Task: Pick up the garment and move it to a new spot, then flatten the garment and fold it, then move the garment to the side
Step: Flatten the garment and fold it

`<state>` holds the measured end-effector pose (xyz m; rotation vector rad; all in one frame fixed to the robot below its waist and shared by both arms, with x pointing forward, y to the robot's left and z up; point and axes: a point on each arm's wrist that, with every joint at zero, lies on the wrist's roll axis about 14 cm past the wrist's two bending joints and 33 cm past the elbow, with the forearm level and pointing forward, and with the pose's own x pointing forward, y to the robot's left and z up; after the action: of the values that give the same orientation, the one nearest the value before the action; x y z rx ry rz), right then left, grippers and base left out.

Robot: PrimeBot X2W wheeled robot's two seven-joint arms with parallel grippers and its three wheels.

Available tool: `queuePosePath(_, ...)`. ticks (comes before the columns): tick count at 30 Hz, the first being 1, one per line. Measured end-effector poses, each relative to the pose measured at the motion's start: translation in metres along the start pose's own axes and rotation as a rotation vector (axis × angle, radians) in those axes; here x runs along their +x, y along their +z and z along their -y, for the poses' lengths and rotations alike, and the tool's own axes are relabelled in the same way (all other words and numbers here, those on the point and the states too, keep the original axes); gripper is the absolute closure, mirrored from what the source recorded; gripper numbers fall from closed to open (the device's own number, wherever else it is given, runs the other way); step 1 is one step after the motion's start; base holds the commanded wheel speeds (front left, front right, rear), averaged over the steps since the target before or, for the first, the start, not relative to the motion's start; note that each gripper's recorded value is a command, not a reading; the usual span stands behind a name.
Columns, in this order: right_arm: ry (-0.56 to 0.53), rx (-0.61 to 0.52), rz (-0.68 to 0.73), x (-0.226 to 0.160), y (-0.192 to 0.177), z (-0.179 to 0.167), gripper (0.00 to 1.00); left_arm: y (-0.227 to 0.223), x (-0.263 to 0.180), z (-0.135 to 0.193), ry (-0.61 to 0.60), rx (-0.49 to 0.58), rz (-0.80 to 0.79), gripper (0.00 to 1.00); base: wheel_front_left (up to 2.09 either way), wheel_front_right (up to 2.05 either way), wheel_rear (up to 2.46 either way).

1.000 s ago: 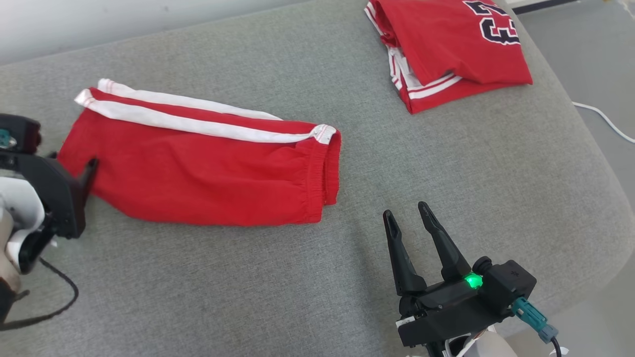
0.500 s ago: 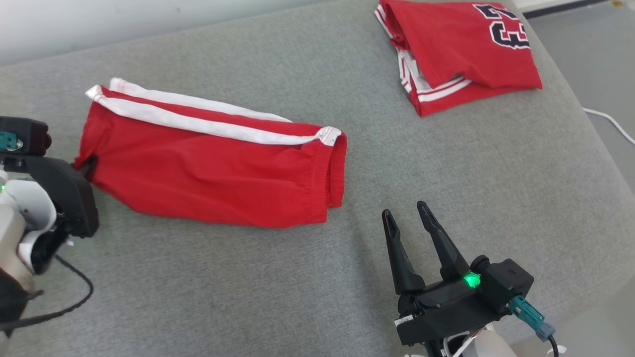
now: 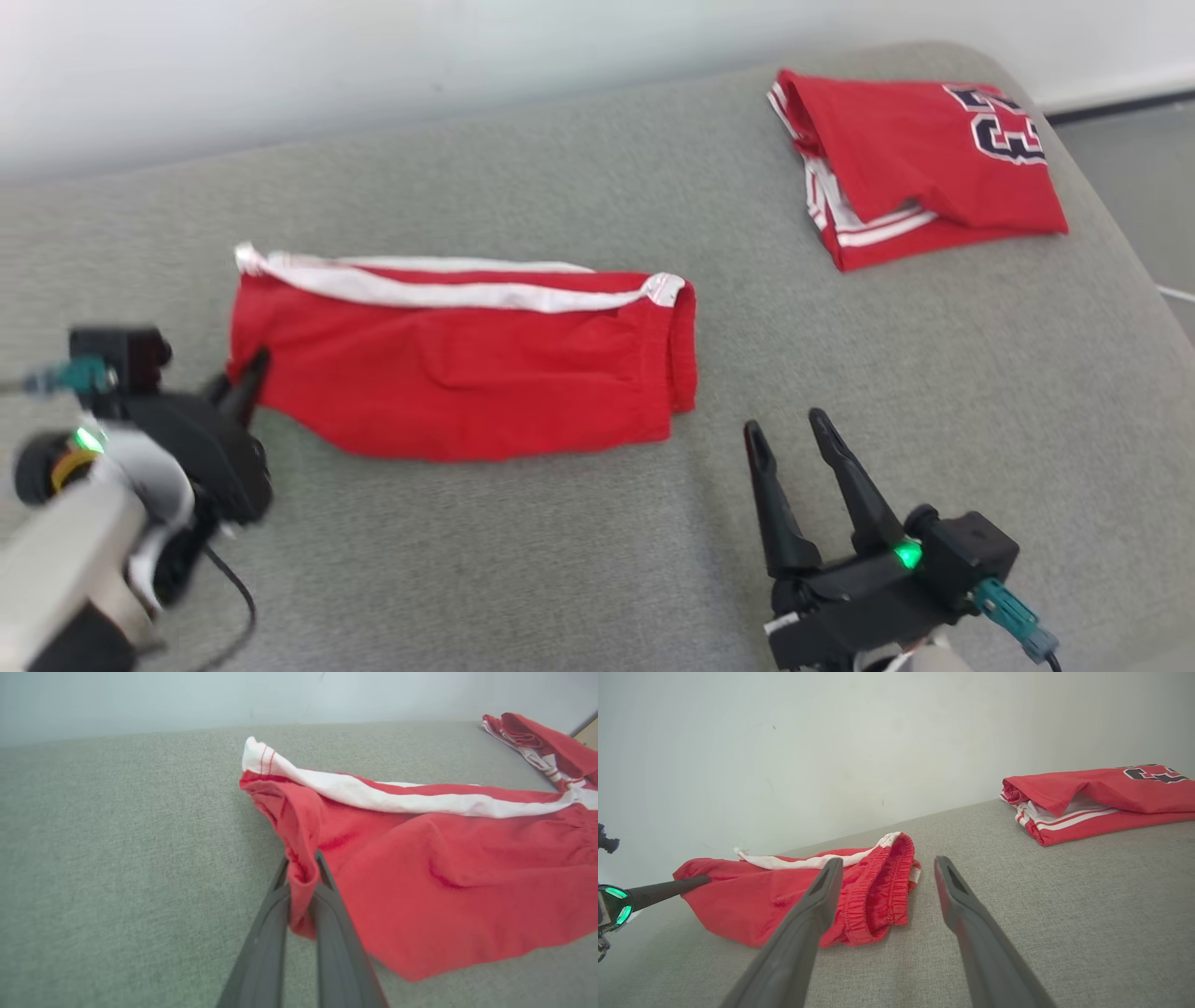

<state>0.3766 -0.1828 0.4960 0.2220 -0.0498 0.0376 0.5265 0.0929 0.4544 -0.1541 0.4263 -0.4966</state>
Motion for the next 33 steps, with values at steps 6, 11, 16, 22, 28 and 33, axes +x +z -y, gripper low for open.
queuePosePath(6, 0.014, 0.01, -0.004, -0.004, -0.002, -0.005, 0.0, -0.022, -0.034, 0.003, 0.051, -0.084, 0.049, 1.0, 0.0, 0.0, 0.0)
queuePosePath(11, 0.017, 0.014, -0.013, -0.006, -0.005, -0.006, 0.0, -0.042, -0.059, 0.007, 0.091, -0.158, 0.064, 1.0, 0.0, 0.0, 0.0)
queuePosePath(16, 0.034, 0.013, -0.028, -0.006, -0.01, -0.011, 0.0, -0.056, -0.074, 0.005, 0.126, -0.183, 0.063, 0.64, 0.0, 0.0, 0.0)
queuePosePath(22, 0.049, 0.009, -0.026, -0.005, -0.009, -0.014, 0.0, -0.049, -0.078, 0.005, 0.143, -0.149, 0.123, 0.0, 0.0, 0.0, 0.0)
queuePosePath(28, 0.051, -0.002, -0.003, -0.003, -0.001, -0.013, 0.0, -0.018, -0.086, -0.008, 0.203, -0.09, 0.248, 0.0, 0.0, 0.0, 0.0)
queuePosePath(33, 0.061, -0.013, 0.019, 0.0, 0.006, -0.015, 0.0, 0.013, -0.105, -0.015, 0.255, -0.04, 0.39, 0.0, 0.0, 0.0, 0.0)
